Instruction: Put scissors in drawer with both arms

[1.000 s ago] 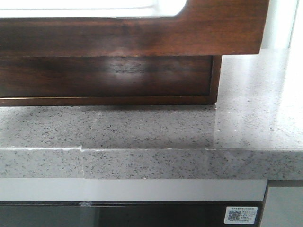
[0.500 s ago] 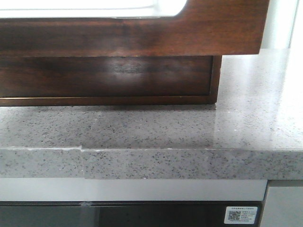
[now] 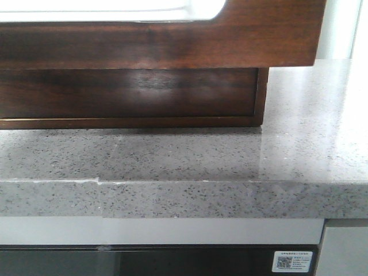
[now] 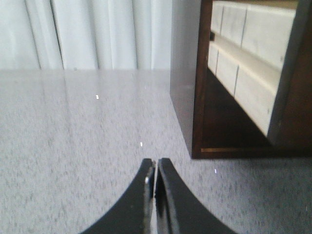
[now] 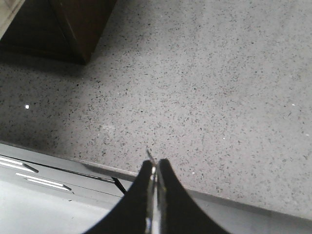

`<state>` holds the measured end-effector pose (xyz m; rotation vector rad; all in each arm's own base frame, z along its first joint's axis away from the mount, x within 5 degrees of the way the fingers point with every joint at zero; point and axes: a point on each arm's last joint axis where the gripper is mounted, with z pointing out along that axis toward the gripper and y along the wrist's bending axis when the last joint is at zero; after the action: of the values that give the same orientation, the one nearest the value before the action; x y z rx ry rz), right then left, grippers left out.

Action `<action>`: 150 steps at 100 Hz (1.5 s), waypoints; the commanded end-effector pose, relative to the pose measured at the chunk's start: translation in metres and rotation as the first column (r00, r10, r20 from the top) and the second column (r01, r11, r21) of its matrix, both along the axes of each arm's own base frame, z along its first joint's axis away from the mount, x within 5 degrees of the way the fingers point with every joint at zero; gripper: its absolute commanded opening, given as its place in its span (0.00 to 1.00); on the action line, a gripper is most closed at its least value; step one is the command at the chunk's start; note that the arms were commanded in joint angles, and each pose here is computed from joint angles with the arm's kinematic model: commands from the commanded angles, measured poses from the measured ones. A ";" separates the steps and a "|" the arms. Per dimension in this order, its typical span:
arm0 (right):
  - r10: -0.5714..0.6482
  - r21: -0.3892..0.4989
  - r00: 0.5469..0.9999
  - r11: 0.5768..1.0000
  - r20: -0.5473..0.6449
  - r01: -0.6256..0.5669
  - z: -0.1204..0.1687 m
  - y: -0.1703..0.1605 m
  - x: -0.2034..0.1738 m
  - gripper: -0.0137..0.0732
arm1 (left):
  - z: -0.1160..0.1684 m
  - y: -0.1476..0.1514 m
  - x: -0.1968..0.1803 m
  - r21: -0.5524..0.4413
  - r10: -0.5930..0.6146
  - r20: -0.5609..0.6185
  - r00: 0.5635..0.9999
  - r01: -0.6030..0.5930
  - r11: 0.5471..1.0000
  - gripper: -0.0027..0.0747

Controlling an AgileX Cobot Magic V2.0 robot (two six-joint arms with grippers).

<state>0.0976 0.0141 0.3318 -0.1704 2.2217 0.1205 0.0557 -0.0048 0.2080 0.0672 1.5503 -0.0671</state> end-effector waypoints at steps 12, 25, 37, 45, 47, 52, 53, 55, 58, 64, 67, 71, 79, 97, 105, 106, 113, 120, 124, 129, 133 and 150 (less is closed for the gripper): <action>-0.011 0.010 0.996 1.000 0.084 0.010 0.012 0.000 0.003 0.08 | 0.001 0.000 -0.002 -0.033 -0.006 0.118 0.993 0.010 0.999 0.01; -0.011 0.010 0.996 1.000 0.084 0.010 0.012 0.000 0.003 0.08 | 0.001 0.000 -0.002 -0.033 -0.006 0.118 0.993 0.010 0.999 0.01; -0.011 0.010 0.996 1.000 0.084 0.010 0.012 0.000 0.003 0.08 | 0.001 0.000 -0.002 -0.033 -0.006 0.118 0.993 0.010 0.999 0.01; -0.011 0.010 0.996 1.000 0.084 0.010 0.012 0.000 0.003 0.08 | 0.001 0.000 -0.002 -0.033 -0.006 0.118 0.993 0.010 0.999 0.01; -0.011 0.010 0.996 1.000 0.084 0.010 0.012 0.000 0.003 0.08 | 0.001 0.000 -0.002 -0.033 -0.006 0.118 0.993 0.010 0.999 0.01; -0.011 0.010 0.996 1.000 0.084 0.010 0.012 0.000 0.003 0.08 | 0.001 0.000 -0.002 -0.033 -0.006 0.118 0.993 0.010 0.999 0.01; -0.011 0.010 0.996 1.000 0.084 0.010 0.012 0.000 0.003 0.08 | 0.001 0.000 -0.002 -0.033 -0.006 0.118 0.993 0.010 0.999 0.01; -0.011 0.010 0.996 1.000 0.084 0.010 0.012 0.000 0.003 0.08 | 0.001 0.000 -0.002 -0.033 -0.006 0.118 0.993 0.010 0.999 0.01; -0.011 0.010 0.996 1.000 0.084 0.010 0.012 0.000 0.003 0.08 | 0.001 0.000 -0.002 -0.033 -0.006 0.118 0.993 0.010 0.999 0.01; -0.009 0.011 0.996 1.000 0.090 0.008 0.012 0.000 0.002 0.08 | 0.001 0.000 -0.002 -0.033 -0.006 0.118 0.993 0.010 0.999 0.01; -0.008 0.007 0.995 1.000 0.099 0.007 0.013 0.000 -0.001 0.08 | 0.001 0.000 -0.002 -0.033 -0.006 0.118 0.993 0.010 0.999 0.01; -0.008 0.008 0.993 1.000 0.121 0.007 0.014 0.000 -0.006 0.08 | 0.001 0.000 -0.002 -0.033 -0.006 0.117 0.993 0.010 0.999 0.01; -0.028 -0.042 0.974 0.998 0.225 0.038 0.011 -0.005 -0.015 0.08 | 0.001 0.000 -0.002 -0.033 -0.006 0.117 0.993 0.010 0.999 0.01; -0.058 -0.035 0.866 0.996 0.497 0.086 -0.029 -0.009 -0.034 0.08 | 0.001 0.000 -0.002 -0.033 -0.006 0.117 0.993 0.010 0.999 0.01; -0.082 -0.004 0.798 0.994 0.598 0.105 -0.051 -0.011 -0.041 0.08 | 0.001 0.000 -0.002 -0.033 -0.006 0.117 0.993 0.010 0.999 0.01; -0.086 0.000 0.799 0.994 0.595 0.107 -0.057 -0.011 -0.040 0.08 | 0.001 0.000 -0.002 -0.033 -0.006 0.117 0.993 0.010 0.999 0.01; -0.116 0.022 0.758 0.991 0.642 0.134 -0.077 -0.013 -0.043 0.08 | 0.001 0.000 -0.002 -0.033 -0.006 0.117 0.993 0.010 0.999 0.01; -0.133 0.028 0.736 0.988 0.664 0.153 -0.094 -0.014 -0.045 0.08 | 0.001 0.000 -0.002 -0.033 -0.006 0.117 0.993 0.010 0.999 0.01; -0.139 0.031 0.724 0.987 0.675 0.161 -0.102 -0.015 -0.046 0.08 | 0.001 0.000 -0.002 -0.033 -0.006 0.117 0.993 0.010 0.999 0.01; -0.147 0.033 0.713 0.985 0.685 0.171 -0.110 -0.015 -0.047 0.08 | 0.001 0.000 -0.002 -0.033 -0.006 0.117 0.993 0.010 0.999 0.01; -0.151 0.035 0.704 0.984 0.694 0.176 -0.113 -0.016 -0.045 0.08 | 0.001 0.000 -0.002 -0.033 -0.006 0.115 0.993 0.010 0.999 0.01; -0.156 0.038 0.694 0.983 0.703 0.182 -0.123 -0.016 -0.043 0.08 | 0.001 0.000 -0.002 -0.033 -0.006 0.115 0.993 0.010 0.999 0.01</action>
<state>0.0561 -0.0009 0.2034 -0.0277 1.5611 -0.0623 0.0556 -0.0048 0.2115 0.0626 1.5113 -0.0705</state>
